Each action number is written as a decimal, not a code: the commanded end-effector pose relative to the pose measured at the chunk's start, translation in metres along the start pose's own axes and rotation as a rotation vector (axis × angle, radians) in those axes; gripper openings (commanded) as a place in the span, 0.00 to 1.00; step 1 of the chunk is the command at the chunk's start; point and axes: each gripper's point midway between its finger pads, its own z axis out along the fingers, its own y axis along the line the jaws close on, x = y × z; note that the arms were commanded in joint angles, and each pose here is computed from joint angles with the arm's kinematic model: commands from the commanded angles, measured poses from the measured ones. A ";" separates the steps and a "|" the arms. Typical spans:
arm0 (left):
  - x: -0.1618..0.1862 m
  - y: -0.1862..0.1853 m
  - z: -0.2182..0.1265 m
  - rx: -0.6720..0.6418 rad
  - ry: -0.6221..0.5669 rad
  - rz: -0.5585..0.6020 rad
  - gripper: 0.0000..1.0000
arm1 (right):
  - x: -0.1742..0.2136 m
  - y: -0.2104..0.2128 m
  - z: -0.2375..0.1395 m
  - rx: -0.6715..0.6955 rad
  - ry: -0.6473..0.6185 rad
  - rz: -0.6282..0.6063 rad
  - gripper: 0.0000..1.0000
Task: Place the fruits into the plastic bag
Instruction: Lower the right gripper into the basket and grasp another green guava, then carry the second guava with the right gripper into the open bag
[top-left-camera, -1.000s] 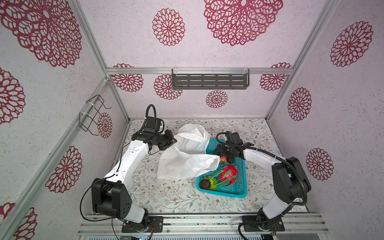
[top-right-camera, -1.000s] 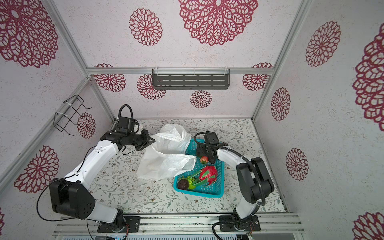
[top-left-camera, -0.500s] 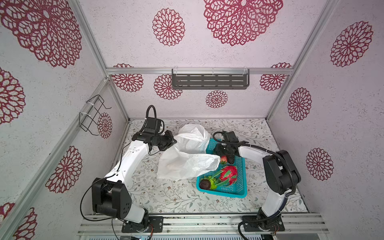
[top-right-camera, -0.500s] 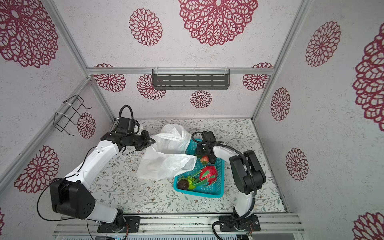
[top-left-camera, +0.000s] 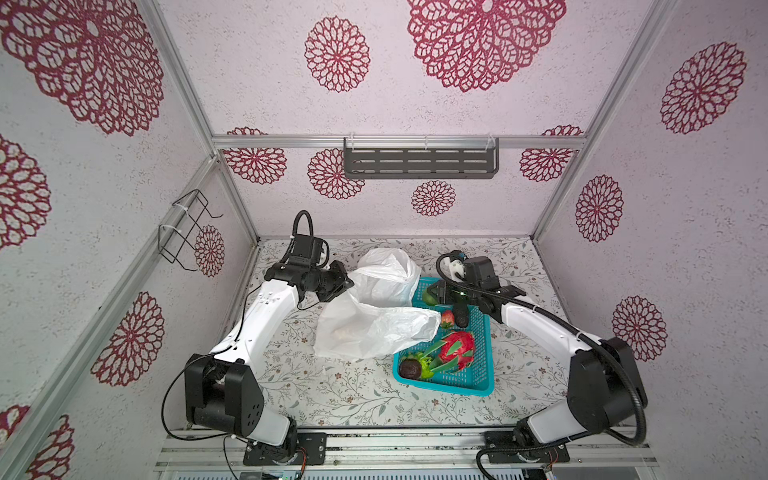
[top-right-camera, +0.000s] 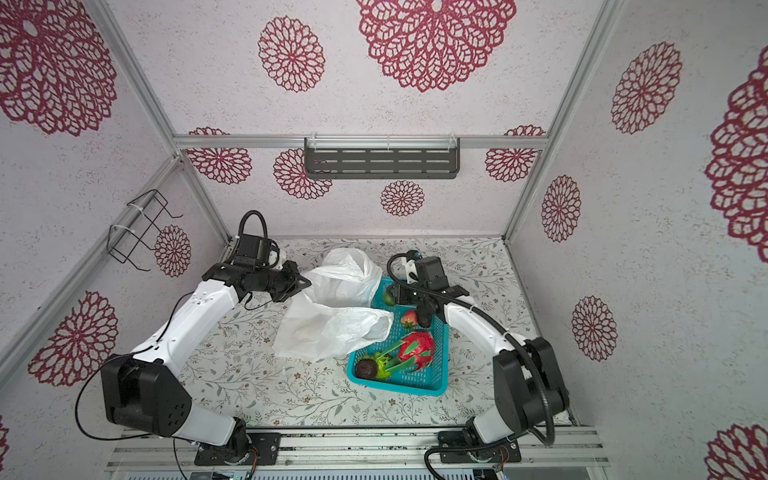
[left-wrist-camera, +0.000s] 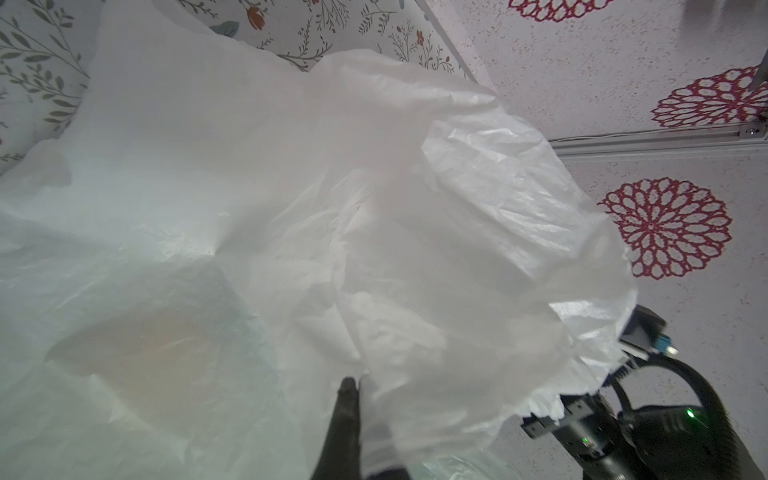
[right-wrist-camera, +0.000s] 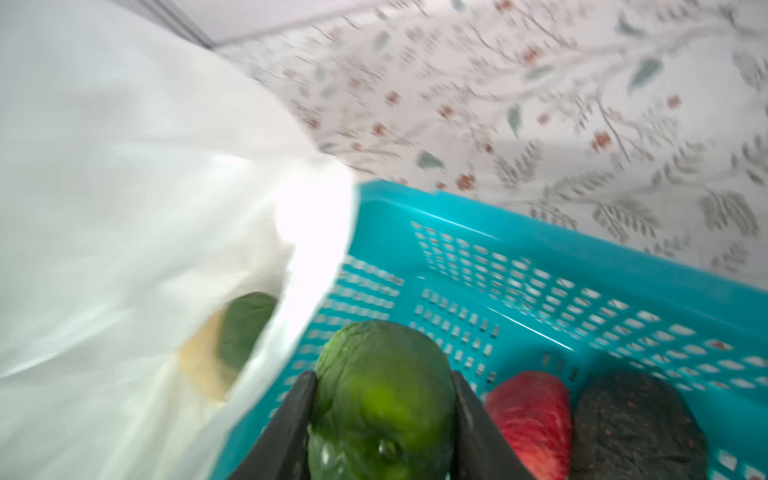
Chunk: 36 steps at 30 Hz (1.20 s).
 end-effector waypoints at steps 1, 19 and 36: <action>-0.006 -0.009 0.000 0.017 -0.019 0.022 0.00 | -0.007 0.035 -0.017 -0.138 -0.020 -0.052 0.32; 0.001 -0.013 -0.002 0.006 -0.029 0.042 0.00 | 0.067 0.147 0.043 -0.383 0.301 -0.317 0.36; -0.001 -0.011 0.001 -0.009 -0.033 0.041 0.00 | 0.041 0.128 0.035 -0.216 0.185 -0.334 0.81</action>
